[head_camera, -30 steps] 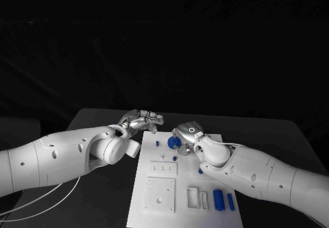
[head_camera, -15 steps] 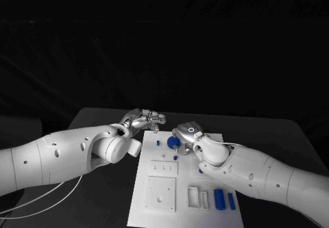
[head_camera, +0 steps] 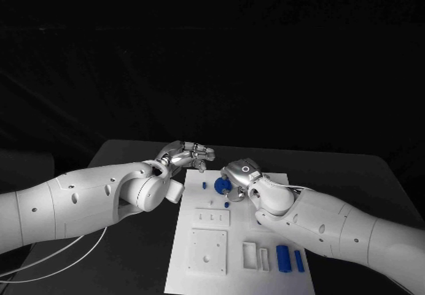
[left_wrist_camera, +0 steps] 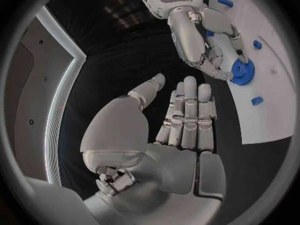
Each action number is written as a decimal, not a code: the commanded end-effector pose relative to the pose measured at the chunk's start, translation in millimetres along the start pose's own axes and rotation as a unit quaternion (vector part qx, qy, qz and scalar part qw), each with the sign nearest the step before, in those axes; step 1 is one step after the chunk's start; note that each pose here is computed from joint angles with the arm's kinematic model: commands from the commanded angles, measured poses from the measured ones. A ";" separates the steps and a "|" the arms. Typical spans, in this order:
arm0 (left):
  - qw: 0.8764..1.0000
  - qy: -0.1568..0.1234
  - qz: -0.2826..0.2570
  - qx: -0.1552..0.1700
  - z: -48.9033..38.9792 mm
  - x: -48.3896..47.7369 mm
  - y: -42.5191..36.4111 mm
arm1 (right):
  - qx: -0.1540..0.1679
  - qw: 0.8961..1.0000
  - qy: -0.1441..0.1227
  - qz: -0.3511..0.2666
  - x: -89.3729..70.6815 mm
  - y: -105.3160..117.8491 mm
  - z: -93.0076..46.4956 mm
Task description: Assemble the parts on the task board
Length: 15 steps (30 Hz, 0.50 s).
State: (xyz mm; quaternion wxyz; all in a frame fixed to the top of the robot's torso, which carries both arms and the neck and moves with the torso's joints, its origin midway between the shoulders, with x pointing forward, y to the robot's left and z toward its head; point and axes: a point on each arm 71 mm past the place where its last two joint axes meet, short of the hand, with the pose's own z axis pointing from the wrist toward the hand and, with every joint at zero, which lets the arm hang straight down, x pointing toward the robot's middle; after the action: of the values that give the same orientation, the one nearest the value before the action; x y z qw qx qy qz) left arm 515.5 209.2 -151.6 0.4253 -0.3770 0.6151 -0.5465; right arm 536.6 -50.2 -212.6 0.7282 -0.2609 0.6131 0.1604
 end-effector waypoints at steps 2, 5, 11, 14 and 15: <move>1.000 0.002 0.002 0.005 0.6 1.5 -1.9 | -0.005 1.000 0.013 0.005 2.6 1.4 0.2; 1.000 0.002 0.002 0.005 0.6 1.2 -1.9 | -0.004 1.000 0.013 0.007 2.7 1.1 0.3; 1.000 0.002 0.002 0.005 0.7 1.6 -2.1 | -0.003 1.000 0.018 0.007 3.5 1.2 0.8; 1.000 0.002 0.002 0.005 0.6 1.4 -2.2 | -0.002 1.000 0.022 0.010 4.0 1.1 0.8; 1.000 0.002 0.002 0.005 0.5 1.2 -2.2 | -0.002 1.000 0.024 0.011 4.3 1.0 0.8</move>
State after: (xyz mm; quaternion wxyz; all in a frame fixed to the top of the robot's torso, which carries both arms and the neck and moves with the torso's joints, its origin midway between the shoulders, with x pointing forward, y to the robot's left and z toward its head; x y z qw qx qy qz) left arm 515.6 209.3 -151.5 0.4256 -0.3769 0.6151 -0.5462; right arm 537.8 -50.2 -214.6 0.7207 -0.2551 0.6236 0.1632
